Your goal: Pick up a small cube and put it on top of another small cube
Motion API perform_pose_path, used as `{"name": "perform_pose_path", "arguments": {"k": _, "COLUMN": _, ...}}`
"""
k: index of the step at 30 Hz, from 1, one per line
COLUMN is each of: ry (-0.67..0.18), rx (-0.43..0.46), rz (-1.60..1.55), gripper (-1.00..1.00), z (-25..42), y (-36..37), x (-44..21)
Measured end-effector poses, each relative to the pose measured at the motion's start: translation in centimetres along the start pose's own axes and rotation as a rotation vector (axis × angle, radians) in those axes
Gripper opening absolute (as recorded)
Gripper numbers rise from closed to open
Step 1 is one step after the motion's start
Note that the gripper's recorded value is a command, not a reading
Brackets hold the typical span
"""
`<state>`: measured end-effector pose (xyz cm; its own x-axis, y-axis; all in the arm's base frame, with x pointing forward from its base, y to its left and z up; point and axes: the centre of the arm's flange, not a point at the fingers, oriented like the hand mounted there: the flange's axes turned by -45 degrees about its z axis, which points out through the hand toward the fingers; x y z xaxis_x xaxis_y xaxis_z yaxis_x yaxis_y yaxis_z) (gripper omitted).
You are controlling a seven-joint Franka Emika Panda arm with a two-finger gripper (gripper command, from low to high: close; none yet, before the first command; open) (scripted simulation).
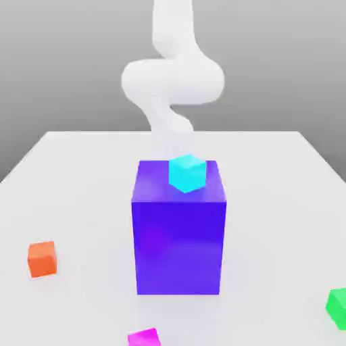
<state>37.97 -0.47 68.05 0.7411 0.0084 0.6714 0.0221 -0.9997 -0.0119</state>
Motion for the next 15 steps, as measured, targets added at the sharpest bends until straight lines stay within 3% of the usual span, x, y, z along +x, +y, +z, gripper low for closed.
{"name": "perform_pose_path", "arguments": {"k": 15, "ry": -0.378, "rx": 0.092, "rz": -0.132, "gripper": 0.0, "z": 26.6, "y": 2.2, "x": -5.5}}
